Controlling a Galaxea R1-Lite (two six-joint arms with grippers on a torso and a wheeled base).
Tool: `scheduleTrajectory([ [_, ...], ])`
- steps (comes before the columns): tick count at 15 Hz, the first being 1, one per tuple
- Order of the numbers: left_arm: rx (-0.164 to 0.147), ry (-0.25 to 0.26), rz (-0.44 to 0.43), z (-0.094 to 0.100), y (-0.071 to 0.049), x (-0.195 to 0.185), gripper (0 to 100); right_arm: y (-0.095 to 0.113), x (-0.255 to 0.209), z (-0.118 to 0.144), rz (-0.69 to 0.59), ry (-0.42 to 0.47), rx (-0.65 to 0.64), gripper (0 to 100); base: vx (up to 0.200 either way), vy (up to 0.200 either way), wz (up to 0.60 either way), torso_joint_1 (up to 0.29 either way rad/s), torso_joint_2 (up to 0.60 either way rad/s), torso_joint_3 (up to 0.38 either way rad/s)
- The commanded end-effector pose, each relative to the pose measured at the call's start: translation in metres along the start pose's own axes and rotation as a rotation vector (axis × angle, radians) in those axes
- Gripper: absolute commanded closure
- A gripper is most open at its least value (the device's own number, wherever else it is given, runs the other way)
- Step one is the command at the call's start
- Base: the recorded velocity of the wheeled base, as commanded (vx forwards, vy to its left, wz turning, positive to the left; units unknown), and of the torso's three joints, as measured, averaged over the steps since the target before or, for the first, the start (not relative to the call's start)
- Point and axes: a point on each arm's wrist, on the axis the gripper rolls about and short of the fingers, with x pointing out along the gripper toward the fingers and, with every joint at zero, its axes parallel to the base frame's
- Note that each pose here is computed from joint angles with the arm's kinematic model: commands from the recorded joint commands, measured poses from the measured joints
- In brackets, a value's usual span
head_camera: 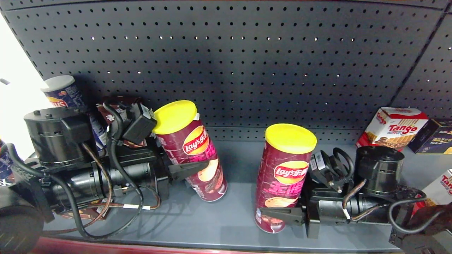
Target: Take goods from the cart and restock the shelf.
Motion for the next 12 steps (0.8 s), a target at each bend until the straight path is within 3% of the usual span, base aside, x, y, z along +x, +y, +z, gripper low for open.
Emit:
scheduleTrajectory([
  [1, 0.0, 0.001, -0.001, -0.0003, -0.0001, 0.0002, 100, 0.005, 0.0009, -0.0034, 0.015, 0.01, 0.009, 100, 0.0, 0.0, 0.0, 0.0, 0.0, 0.0],
  [8, 0.0, 0.001, -0.003, -0.0002, -0.0004, 0.0004, 100, 0.0122, -0.003, -0.0111, 0.017, 0.025, 0.02, 100, 0.0, 0.0, 0.0, 0.0, 0.0, 0.0],
  [9, 0.0, 0.001, -0.003, -0.0002, -0.0004, 0.0004, 100, 0.0121, -0.0028, -0.0115, 0.017, 0.026, 0.017, 0, 0.0, 0.0, 0.0, 0.0, 0.0, 0.0],
  [12, -0.001, 0.002, -0.003, -0.0006, -0.0005, 0.0003, 100, 0.0124, -0.0036, -0.0118, -0.007, 0.033, 0.005, 0, 0.0, 0.0, 0.0, 0.0, 0.0, 0.0],
])
